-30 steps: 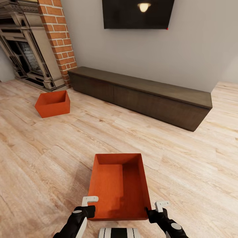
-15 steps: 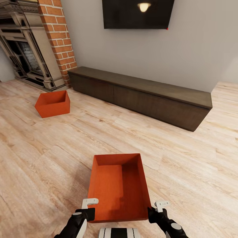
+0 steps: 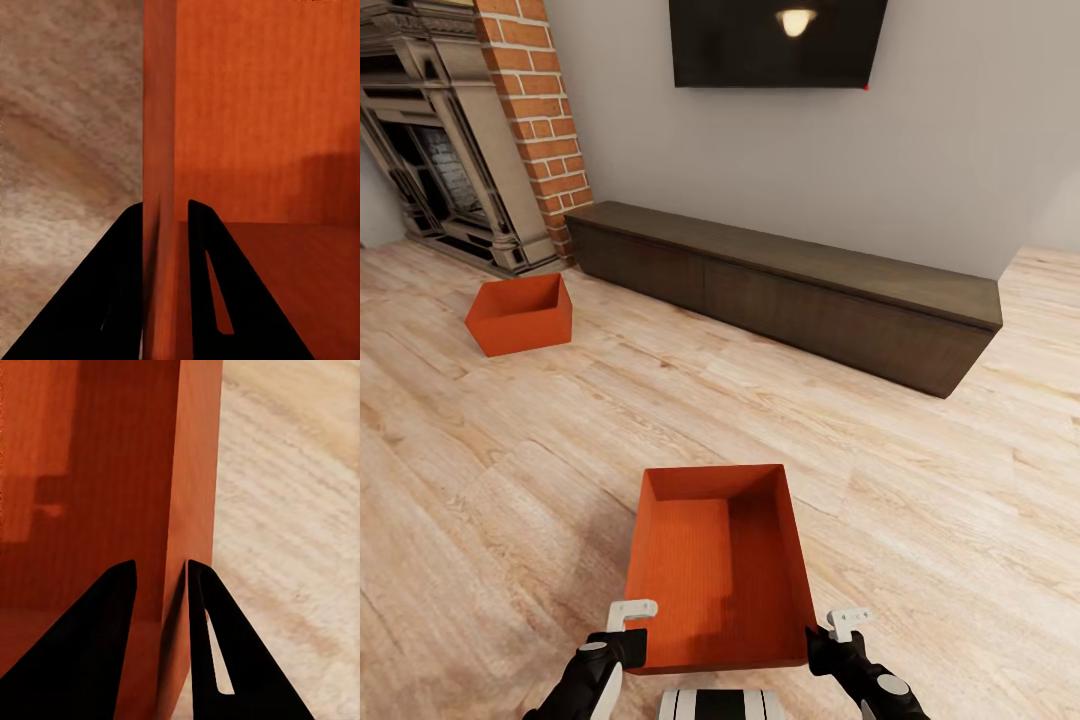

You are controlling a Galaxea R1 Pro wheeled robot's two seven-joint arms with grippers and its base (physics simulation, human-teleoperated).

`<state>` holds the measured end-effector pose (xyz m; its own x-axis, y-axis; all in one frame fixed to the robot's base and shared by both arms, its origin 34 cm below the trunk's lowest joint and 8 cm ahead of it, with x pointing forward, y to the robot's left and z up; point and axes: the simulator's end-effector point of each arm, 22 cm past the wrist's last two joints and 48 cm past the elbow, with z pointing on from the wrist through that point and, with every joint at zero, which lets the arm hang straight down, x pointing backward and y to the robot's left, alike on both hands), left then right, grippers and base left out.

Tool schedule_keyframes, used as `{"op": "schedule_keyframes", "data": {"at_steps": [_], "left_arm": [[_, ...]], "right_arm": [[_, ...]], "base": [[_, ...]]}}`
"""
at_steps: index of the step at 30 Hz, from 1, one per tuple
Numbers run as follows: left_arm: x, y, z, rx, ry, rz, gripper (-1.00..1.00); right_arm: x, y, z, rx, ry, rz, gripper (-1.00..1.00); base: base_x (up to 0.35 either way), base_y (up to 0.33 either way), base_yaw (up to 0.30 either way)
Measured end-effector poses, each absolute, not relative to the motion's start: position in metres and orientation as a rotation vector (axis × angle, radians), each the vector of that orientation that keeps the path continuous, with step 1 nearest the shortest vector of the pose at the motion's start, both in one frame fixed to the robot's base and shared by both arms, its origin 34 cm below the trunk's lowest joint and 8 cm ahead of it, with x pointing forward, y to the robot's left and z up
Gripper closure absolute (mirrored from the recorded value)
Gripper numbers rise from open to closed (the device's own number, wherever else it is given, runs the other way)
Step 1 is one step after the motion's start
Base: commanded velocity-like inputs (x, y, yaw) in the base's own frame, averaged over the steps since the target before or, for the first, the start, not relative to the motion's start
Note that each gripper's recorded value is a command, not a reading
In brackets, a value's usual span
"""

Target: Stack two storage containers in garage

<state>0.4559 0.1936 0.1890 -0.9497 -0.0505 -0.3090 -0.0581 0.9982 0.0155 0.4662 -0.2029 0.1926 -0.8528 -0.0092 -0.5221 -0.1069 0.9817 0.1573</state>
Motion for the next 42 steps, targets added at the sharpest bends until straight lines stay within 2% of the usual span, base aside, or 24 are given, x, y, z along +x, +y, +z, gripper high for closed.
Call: {"op": "schedule_keyframes", "data": {"at_steps": [42], "left_arm": [[0.486,0.194,0.283,-0.078,2.800,0.034,1.00]], "right_arm": [[0.496,-0.203,0.287,-0.085,2.557,0.242,1.00]], "base": [[0.000,0.000,0.000]]}}
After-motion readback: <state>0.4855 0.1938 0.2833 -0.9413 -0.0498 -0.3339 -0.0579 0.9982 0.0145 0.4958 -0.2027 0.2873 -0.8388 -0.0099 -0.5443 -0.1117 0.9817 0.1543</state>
